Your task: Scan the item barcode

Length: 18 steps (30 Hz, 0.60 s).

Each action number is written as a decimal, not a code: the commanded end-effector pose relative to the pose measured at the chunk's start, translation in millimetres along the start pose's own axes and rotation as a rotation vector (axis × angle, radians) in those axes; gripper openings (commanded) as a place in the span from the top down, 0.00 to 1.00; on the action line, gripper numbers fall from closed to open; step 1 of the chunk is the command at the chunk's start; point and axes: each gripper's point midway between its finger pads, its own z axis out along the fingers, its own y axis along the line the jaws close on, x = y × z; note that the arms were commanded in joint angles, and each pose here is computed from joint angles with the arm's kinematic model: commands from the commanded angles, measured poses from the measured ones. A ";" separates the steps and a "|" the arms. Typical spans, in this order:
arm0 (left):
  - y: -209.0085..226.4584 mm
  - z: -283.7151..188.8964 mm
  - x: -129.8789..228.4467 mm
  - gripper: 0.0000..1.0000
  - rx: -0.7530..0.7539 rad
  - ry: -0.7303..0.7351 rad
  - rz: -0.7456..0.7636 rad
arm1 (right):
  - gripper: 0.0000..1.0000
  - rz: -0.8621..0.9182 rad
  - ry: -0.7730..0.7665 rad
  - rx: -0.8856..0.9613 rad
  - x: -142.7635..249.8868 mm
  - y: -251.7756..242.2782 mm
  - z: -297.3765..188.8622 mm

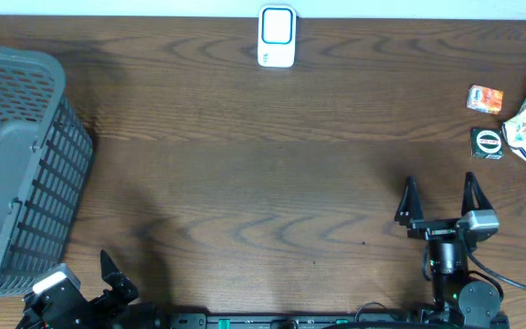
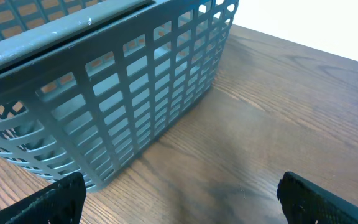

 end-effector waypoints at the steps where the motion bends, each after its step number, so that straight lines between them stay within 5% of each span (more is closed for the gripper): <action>1: 0.8 -1.2 -1.4 0.02 -0.004 -0.006 -0.009 | 0.01 -0.009 0.014 0.058 4.6 -9.7 -1.0; 8: 0.9 -1.2 -1.4 0.02 -0.004 -0.006 -0.009 | 0.01 0.032 0.288 0.151 72.1 -27.5 -13.2; 18: 0.8 -1.3 -1.5 0.02 -0.003 -0.006 -0.009 | 0.01 0.033 0.295 0.139 73.8 -24.1 -13.1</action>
